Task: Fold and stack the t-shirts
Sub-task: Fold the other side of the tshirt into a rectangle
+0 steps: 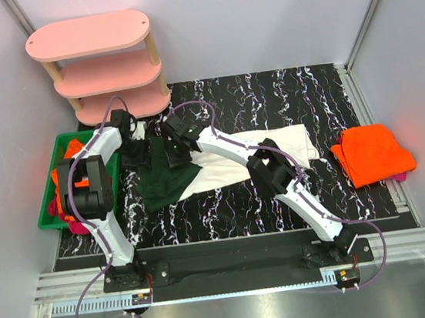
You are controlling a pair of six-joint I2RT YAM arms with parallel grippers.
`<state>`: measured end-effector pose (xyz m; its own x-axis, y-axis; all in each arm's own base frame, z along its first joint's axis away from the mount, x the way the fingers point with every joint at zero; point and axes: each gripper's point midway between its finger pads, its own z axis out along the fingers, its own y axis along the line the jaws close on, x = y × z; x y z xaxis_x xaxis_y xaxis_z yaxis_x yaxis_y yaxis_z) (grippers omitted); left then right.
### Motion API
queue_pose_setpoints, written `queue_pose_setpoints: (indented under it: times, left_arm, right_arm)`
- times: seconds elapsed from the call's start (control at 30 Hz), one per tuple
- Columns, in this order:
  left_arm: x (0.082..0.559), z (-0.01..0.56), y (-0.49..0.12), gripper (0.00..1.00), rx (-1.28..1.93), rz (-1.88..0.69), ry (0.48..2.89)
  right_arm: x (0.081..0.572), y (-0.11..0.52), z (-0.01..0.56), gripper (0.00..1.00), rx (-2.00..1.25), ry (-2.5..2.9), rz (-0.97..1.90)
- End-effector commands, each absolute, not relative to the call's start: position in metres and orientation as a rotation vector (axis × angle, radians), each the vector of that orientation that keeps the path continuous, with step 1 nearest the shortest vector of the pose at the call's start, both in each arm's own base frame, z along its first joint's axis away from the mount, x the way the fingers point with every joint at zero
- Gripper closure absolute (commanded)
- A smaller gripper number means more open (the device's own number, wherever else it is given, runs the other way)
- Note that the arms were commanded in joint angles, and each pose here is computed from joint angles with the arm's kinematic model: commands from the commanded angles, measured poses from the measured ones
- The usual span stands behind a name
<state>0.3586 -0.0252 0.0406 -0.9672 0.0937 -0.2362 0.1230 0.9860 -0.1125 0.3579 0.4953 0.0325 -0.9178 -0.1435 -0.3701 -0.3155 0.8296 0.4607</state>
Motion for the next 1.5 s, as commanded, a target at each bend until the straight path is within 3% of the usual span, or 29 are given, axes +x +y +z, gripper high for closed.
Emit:
queue_pose_setpoints:
  times: [0.0,0.2,0.43,0.7,0.93,1.47]
  left_arm:
    - [0.365,0.041,-0.025,0.43,0.175,-0.201,2.874]
    - [0.365,0.038,-0.027,0.44,0.169,-0.214,2.882]
    - [0.369,0.028,-0.026,0.47,0.163,-0.211,2.906]
    - [0.373,0.020,-0.027,0.60,0.158,-0.221,2.926]
    - [0.373,0.014,-0.028,0.65,0.146,-0.233,2.943]
    - [0.375,0.019,-0.028,0.67,0.153,-0.227,2.933]
  right_arm:
    - [0.358,0.495,0.036,0.77,-0.328,2.688,0.744]
    - [0.359,0.496,0.044,1.00,-0.322,2.675,0.751]
    - [0.356,0.499,0.064,1.00,-0.337,2.636,0.757]
    - [0.338,0.500,0.104,1.00,-0.381,2.578,0.774]
    - [0.315,0.495,0.129,1.00,-0.418,2.545,0.776]
    - [0.235,0.455,0.078,1.00,-0.503,2.700,0.709]
